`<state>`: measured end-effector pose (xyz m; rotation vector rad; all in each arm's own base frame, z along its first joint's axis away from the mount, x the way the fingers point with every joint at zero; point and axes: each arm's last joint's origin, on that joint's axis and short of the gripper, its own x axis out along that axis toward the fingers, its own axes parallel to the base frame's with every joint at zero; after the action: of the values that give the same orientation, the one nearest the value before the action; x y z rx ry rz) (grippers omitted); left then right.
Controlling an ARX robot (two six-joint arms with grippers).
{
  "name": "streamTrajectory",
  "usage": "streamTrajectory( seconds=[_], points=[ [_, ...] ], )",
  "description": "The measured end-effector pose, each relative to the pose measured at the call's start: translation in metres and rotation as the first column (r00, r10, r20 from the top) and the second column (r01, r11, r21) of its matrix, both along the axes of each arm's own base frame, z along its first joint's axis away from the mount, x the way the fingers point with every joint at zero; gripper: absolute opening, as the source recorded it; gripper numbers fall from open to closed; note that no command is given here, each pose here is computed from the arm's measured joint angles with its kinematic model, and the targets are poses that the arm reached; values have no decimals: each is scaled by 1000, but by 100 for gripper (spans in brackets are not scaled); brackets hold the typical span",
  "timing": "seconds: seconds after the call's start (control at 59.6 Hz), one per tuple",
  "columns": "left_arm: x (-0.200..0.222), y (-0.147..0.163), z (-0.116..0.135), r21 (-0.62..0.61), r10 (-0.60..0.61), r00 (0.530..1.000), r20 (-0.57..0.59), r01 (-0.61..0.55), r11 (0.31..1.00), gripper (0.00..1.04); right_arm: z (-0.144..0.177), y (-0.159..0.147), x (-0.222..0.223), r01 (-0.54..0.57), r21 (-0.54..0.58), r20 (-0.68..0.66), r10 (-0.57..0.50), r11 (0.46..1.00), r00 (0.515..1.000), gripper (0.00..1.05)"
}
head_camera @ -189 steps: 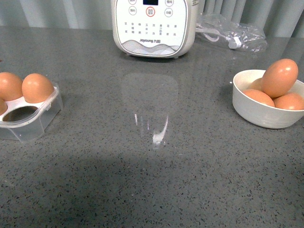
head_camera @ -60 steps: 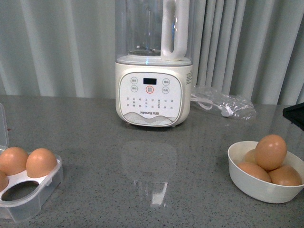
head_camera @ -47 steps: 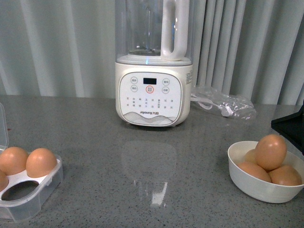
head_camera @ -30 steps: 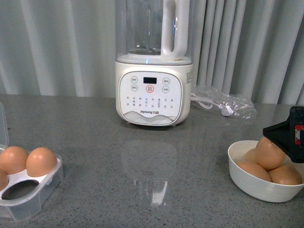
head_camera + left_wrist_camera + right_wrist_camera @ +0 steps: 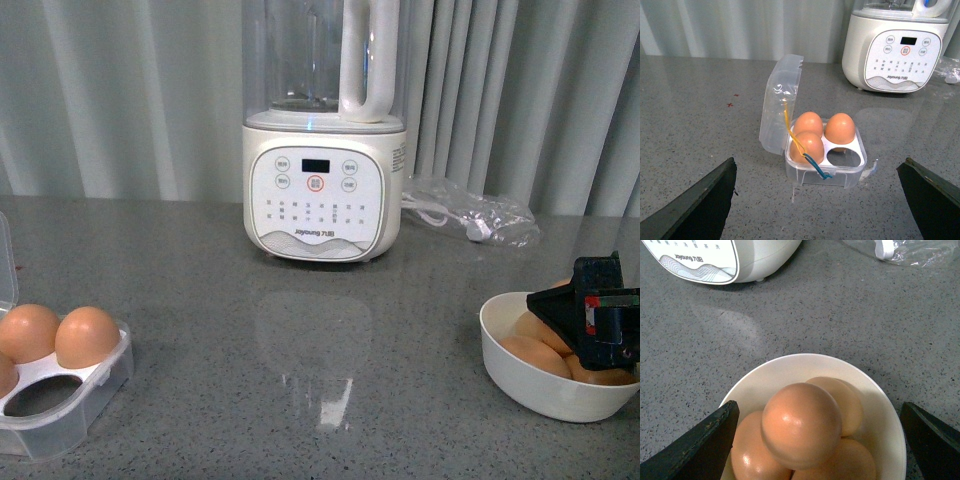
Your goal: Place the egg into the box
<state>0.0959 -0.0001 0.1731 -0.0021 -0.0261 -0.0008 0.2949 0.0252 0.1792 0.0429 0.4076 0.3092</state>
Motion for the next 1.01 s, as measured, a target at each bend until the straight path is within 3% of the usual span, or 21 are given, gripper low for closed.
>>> streamTrajectory(
  seconds=[0.101, 0.436, 0.806, 1.007],
  points=[
    [0, 0, 0, 0, 0, 1000, 0, 0, 1000, 98, -3, 0, 1, -1, 0, -6, 1, 1000, 1000, 95],
    [0, 0, 0, 0, 0, 1000, 0, 0, 1000, 98, -4, 1, 1, -15, 6, -3, 15, 1000, 1000, 45],
    [0, 0, 0, 0, 0, 1000, 0, 0, 1000, 98, -2, -1, 0, -19, 10, 3, 19, 1000, 1000, 43],
    [0, 0, 0, 0, 0, 1000, 0, 0, 1000, 98, 22, -2, -9, -39, 17, 63, 38, 999, 997, 42]
  ],
)
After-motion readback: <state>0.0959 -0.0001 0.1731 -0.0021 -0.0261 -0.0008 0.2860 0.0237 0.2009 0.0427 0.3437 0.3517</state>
